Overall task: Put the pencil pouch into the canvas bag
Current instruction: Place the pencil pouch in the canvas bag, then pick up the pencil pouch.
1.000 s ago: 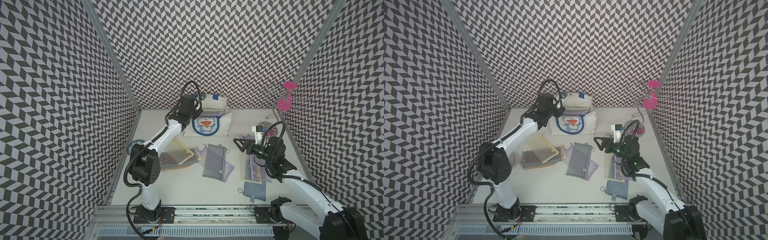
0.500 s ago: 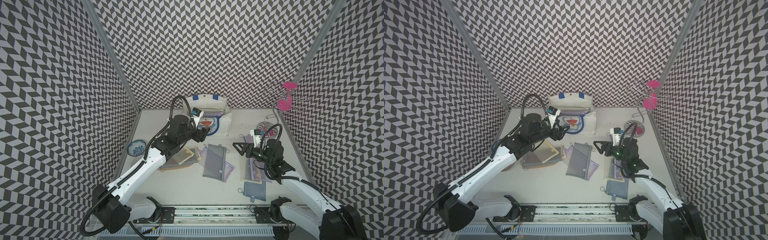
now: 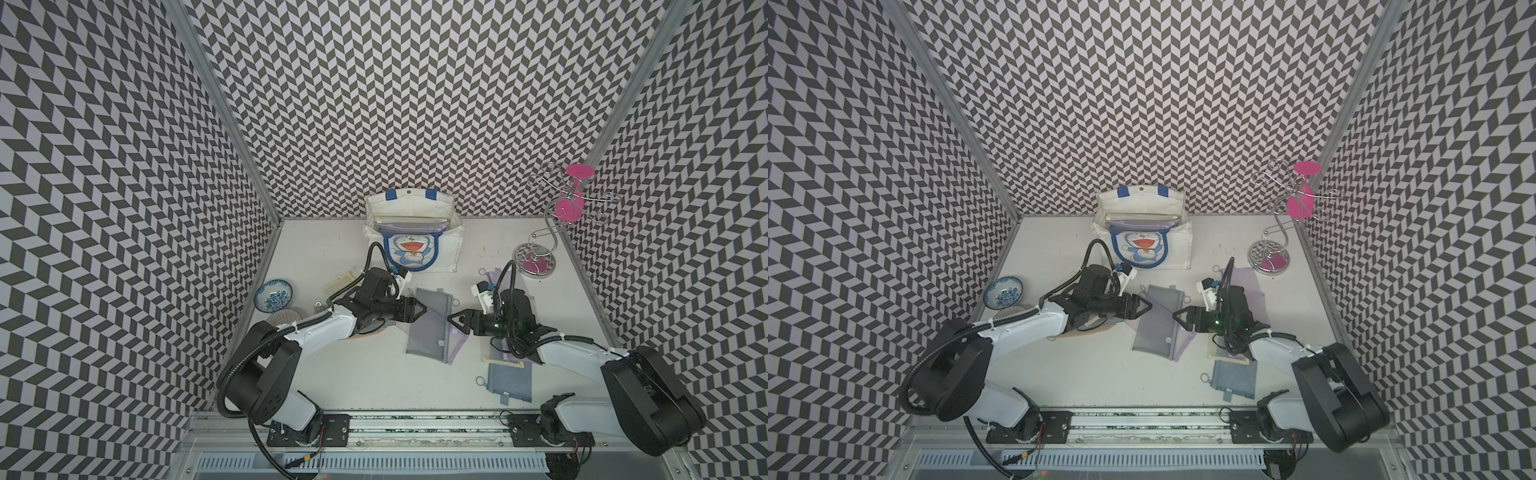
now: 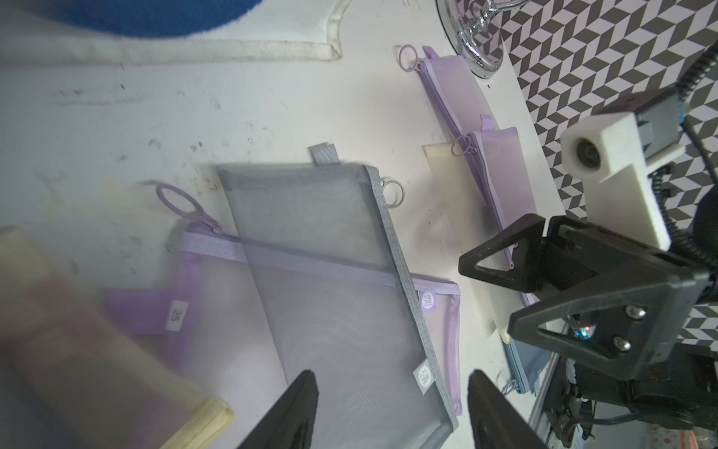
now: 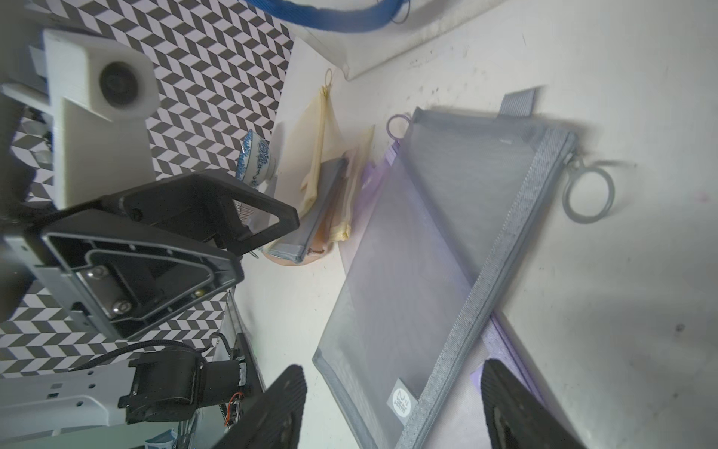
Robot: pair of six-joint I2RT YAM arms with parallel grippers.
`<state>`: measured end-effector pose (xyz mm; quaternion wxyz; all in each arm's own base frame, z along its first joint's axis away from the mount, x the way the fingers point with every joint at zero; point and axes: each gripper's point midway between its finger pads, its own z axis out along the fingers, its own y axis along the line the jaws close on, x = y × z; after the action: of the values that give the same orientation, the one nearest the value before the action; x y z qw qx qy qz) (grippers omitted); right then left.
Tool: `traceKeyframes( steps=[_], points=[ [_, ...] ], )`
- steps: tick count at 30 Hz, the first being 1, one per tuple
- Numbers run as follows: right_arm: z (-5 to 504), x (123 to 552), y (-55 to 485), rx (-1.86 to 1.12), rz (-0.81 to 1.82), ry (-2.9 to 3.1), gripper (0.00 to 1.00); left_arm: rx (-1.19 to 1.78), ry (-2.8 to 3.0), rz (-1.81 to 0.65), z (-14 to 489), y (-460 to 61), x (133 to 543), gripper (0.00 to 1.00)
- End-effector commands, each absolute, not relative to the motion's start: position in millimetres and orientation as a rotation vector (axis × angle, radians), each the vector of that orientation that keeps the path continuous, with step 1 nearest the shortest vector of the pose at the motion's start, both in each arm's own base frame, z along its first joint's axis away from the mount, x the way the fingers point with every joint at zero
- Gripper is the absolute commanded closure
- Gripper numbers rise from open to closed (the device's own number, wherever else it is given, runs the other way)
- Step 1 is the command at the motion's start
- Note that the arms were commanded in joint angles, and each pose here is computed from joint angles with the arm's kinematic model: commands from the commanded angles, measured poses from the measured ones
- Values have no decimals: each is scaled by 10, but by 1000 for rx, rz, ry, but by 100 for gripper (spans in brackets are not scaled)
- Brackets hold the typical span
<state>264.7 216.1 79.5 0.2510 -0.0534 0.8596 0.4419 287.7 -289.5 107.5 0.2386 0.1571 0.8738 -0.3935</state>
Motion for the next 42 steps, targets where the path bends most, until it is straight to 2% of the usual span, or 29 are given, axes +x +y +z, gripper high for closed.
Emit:
traceKeyframes(
  steps=[1,9,18,21,23,26,29,31,36,42],
  points=[
    [766,2686,2221,-174,1215,2296,28,384,2369,-1138,1009,-2976,2950,38],
    [531,2606,2305,-195,1240,2345,31,344,2450,-1111,594,-3007,3031,39],
    [375,2573,2355,-209,1266,2371,36,358,2482,-1105,419,-3112,3002,40],
    [366,2572,2367,-213,1270,2371,37,365,2452,-1164,476,-3182,2970,46],
    [372,2572,2374,-217,1272,2369,37,382,2429,-1197,527,-3236,2948,55],
    [382,2566,2374,-219,1271,2368,37,406,2421,-1194,562,-3278,2931,73],
    [406,2565,2366,-219,1267,2364,37,413,2413,-1193,614,-3269,2912,87],
    [437,2555,2364,-225,1266,2357,38,427,2409,-1185,665,-3259,2888,100],
    [651,2544,2340,-227,1263,2315,37,528,2378,-1119,911,-3241,2786,100],
    [1104,2585,2250,-236,1193,2221,34,751,2231,-874,1495,-3246,2654,100]
  ],
)
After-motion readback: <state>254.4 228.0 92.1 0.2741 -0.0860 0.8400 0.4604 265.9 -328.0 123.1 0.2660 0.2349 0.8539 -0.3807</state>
